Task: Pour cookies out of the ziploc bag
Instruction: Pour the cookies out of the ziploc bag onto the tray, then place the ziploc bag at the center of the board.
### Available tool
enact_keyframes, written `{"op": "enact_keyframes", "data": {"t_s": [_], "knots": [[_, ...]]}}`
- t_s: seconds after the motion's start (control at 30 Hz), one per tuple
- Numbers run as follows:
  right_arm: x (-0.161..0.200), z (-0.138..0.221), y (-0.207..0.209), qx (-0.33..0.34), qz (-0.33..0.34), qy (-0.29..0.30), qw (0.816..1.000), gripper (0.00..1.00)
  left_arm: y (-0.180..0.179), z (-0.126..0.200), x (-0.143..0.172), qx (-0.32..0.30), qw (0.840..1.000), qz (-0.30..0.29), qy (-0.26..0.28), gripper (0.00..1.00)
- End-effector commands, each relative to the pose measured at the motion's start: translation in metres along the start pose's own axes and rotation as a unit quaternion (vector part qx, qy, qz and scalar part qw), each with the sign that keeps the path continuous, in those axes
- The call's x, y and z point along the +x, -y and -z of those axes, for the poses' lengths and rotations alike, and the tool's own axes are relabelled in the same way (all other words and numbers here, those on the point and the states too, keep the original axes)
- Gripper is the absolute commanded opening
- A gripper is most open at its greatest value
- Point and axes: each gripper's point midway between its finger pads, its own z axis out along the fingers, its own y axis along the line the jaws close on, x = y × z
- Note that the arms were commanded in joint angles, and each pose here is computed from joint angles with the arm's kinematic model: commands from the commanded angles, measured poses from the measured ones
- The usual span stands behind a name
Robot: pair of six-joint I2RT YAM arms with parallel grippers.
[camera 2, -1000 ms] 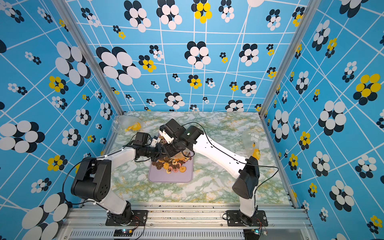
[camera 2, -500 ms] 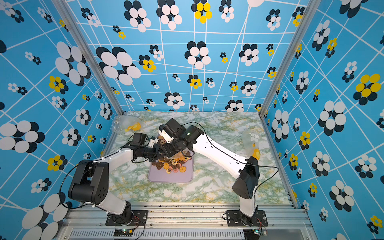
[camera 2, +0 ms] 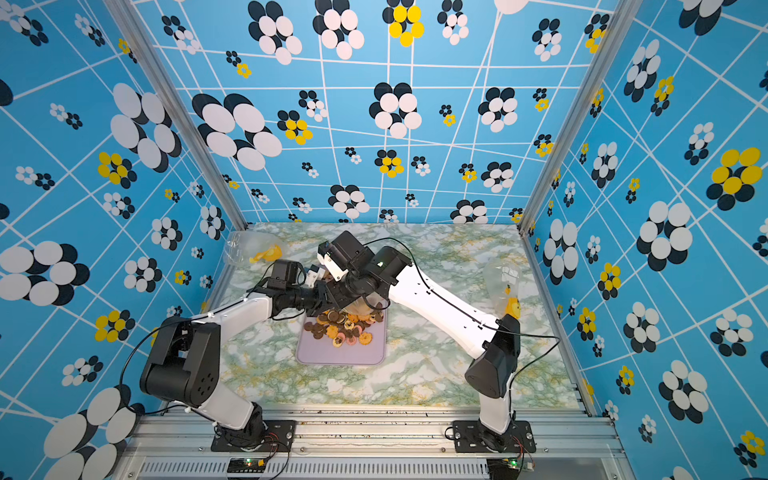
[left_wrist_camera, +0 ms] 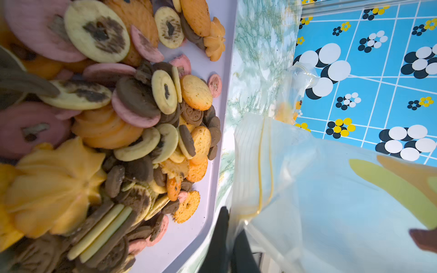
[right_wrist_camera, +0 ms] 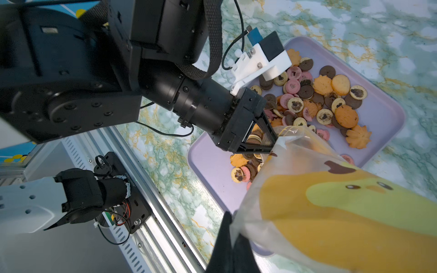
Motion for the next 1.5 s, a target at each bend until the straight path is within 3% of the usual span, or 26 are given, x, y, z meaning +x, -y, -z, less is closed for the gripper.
{"op": "enact_keyframes", "data": {"t_s": [0.0, 0.13, 0.27, 0.43, 0.57, 0.73, 0.9, 1.1, 1.23, 1.3, 1.47], "knots": [[-0.005, 0.005, -0.007, -0.012, 0.013, 0.027, 0.999, 0.0, -0.016, -0.006, -0.002, -0.026, 1.0, 0.014, 0.004, 0.0], [0.002, -0.009, -0.002, -0.009, 0.005, 0.016, 1.0, 0.0, -0.021, -0.008, -0.001, -0.026, 0.999, 0.021, 0.002, 0.0], [-0.024, 0.013, 0.028, 0.008, -0.026, 0.056, 0.998, 0.0, -0.008, -0.006, -0.005, -0.011, 1.0, 0.007, 0.004, 0.0], [-0.055, 0.028, 0.089, -0.027, -0.119, 0.105, 0.987, 0.0, 0.013, 0.002, -0.011, 0.004, 1.0, -0.015, 0.015, 0.46], [-0.066, 0.039, 0.125, -0.075, -0.177, 0.122, 0.974, 0.0, 0.022, 0.013, -0.01, -0.004, 0.999, -0.032, 0.024, 0.77], [-0.059, 0.049, 0.166, -0.111, -0.241, 0.145, 0.953, 0.0, 0.022, 0.021, -0.014, -0.009, 0.999, -0.034, 0.031, 1.0], [-0.053, 0.07, 0.231, -0.123, -0.321, 0.204, 0.916, 0.0, 0.022, 0.03, -0.022, -0.014, 0.999, -0.032, 0.041, 1.0], [-0.051, 0.072, 0.295, -0.122, -0.366, 0.248, 0.889, 0.0, 0.016, 0.045, -0.027, -0.034, 0.998, -0.027, 0.055, 0.99], [-0.048, 0.058, 0.321, -0.105, -0.366, 0.267, 0.885, 0.0, 0.016, 0.056, -0.031, -0.039, 0.996, -0.028, 0.073, 0.99], [-0.03, 0.052, 0.341, -0.086, -0.379, 0.272, 0.88, 0.0, 0.015, 0.058, -0.031, -0.044, 0.995, -0.033, 0.079, 1.0], [0.027, 0.022, 0.335, -0.061, -0.395, 0.258, 0.88, 0.0, 0.006, 0.061, -0.028, -0.069, 0.993, -0.032, 0.085, 0.99]]}}
